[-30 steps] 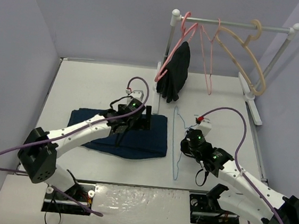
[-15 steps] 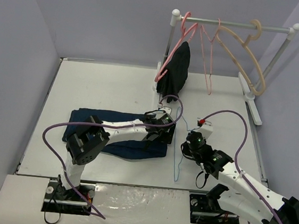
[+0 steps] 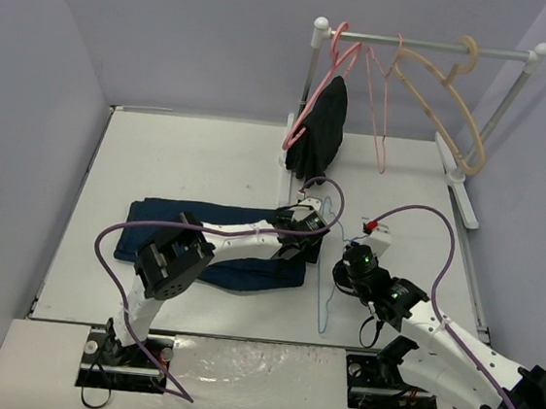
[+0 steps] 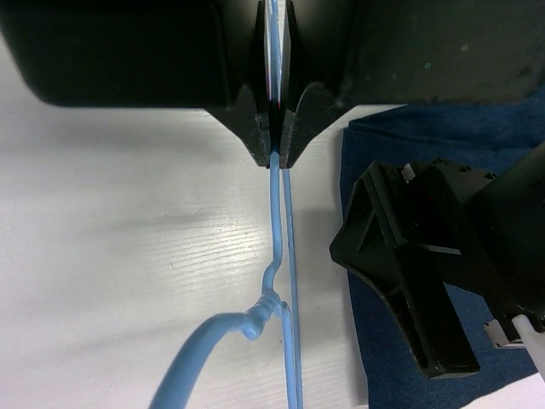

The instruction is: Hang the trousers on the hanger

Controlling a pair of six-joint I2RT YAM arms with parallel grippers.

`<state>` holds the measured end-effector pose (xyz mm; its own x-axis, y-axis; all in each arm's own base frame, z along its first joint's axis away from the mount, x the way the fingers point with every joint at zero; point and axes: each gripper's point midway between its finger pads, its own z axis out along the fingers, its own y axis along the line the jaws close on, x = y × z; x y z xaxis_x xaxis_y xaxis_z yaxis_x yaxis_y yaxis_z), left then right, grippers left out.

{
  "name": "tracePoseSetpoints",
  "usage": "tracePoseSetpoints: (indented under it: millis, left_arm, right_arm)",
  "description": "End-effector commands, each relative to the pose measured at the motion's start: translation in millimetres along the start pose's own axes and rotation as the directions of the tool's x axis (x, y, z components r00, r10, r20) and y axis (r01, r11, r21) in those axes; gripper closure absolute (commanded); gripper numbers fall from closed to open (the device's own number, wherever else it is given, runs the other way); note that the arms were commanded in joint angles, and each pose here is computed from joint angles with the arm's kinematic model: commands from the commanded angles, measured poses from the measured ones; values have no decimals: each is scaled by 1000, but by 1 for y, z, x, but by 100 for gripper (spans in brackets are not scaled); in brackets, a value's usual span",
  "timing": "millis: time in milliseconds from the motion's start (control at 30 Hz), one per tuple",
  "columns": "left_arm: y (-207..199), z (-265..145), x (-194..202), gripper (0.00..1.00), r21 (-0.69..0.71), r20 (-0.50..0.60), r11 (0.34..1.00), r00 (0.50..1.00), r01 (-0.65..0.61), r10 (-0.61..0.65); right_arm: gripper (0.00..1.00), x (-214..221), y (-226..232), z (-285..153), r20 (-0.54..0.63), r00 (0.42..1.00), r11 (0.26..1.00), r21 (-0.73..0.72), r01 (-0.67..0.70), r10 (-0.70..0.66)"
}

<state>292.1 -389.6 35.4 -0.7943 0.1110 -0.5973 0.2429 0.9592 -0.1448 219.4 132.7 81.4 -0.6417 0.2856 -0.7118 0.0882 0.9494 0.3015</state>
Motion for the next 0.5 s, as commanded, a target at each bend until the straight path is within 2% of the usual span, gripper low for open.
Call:
tracePoseSetpoints:
  millis: [0, 33, 100, 133, 333, 467]
  left_arm:
    - [1, 4, 6, 52, -32, -24, 999, 999, 31, -32]
    - [2, 6, 9, 63, -40, -34, 999, 999, 28, -30]
    - [4, 7, 13, 91, -52, -49, 998, 998, 23, -26]
    - [5, 6, 13, 100, -53, -52, 998, 998, 22, -25]
    - [-2, -16, -3, 100, 22, 5, 999, 999, 32, -32]
    - [-11, -46, -26, 100, 101, 69, 994, 996, 46, -53]
  right_arm:
    - [100, -9, 5, 0, 40, 999, 1000, -12, -20, 20]
    - [100, -9, 6, 0, 40, 999, 1000, -17, -16, 16]
    - [100, -11, 9, -1, 43, 999, 999, -32, -10, 11]
    - [100, -11, 11, -1, 43, 999, 999, -42, -8, 10]
    - [100, -13, 28, -1, 34, 999, 993, -119, -1, 6]
    - [100, -19, 44, -4, 36, 999, 984, -177, 4, 2]
